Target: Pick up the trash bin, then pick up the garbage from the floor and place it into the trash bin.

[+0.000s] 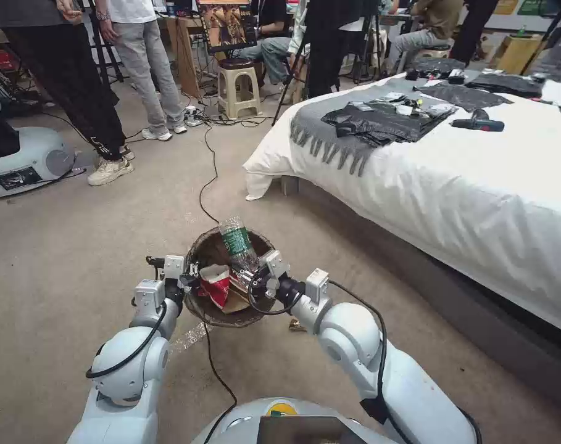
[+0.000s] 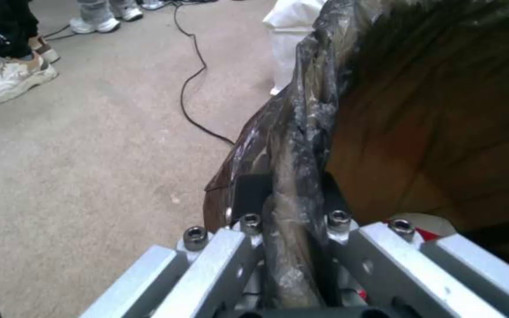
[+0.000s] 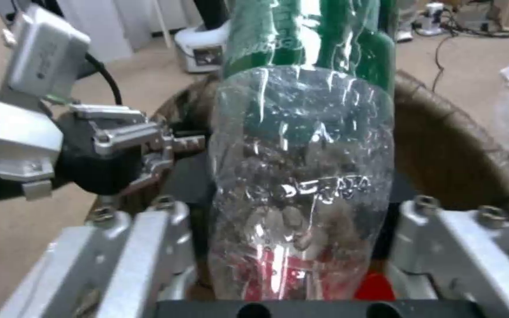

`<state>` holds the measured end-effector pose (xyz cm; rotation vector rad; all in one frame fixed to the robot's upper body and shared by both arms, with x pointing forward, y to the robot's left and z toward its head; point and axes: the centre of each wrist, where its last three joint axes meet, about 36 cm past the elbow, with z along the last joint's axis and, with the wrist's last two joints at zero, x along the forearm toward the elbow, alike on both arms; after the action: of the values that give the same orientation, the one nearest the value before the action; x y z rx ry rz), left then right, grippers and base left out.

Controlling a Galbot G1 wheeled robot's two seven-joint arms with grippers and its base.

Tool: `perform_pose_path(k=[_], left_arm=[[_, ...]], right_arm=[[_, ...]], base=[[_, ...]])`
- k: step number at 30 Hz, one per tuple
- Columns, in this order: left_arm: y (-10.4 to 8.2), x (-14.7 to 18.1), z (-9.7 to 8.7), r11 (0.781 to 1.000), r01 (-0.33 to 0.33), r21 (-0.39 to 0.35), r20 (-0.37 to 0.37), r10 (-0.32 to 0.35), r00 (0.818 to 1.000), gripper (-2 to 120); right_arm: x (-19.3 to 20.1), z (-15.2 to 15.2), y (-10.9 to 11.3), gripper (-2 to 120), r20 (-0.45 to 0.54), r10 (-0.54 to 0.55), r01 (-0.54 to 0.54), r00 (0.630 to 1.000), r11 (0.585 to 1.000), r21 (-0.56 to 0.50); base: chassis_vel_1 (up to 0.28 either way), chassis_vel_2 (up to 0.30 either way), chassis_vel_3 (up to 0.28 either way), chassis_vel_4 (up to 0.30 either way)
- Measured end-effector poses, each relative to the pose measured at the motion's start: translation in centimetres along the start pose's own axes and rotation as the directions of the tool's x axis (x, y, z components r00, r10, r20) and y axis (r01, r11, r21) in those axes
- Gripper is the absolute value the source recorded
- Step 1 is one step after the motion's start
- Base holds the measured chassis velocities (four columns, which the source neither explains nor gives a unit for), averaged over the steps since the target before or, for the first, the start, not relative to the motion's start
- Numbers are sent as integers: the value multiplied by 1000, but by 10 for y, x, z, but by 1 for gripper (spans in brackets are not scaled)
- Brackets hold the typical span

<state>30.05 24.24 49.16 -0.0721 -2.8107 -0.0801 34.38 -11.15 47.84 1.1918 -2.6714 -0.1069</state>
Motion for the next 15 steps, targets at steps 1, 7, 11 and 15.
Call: perform_pose_path(k=[1, 7, 11, 15], left_arm=[[0, 0, 0, 1000, 0, 0, 0, 0, 1000, 3], [-2, 1, -1, 1000, -3, -1, 2, 3, 1000, 3], [-2, 2, -2, 1000, -3, -1, 4, 3, 1000, 3], [-2, 2, -2, 1000, -4, -1, 4, 4, 1000, 3]], right_arm=[[-1, 1, 1, 52, -1, 2, -2, 1000, 1000, 1], [-2, 1, 6, 75, -5, 5, -5, 1000, 1000, 1], [-1, -2, 7, 86, 2, 4, -4, 1000, 1000, 3], [0, -6, 7, 99, 9, 6, -6, 1000, 1000, 7]], base=[[0, 0, 0, 0], [0, 0, 0, 0], [0, 0, 0, 0], [0, 0, 0, 0]])
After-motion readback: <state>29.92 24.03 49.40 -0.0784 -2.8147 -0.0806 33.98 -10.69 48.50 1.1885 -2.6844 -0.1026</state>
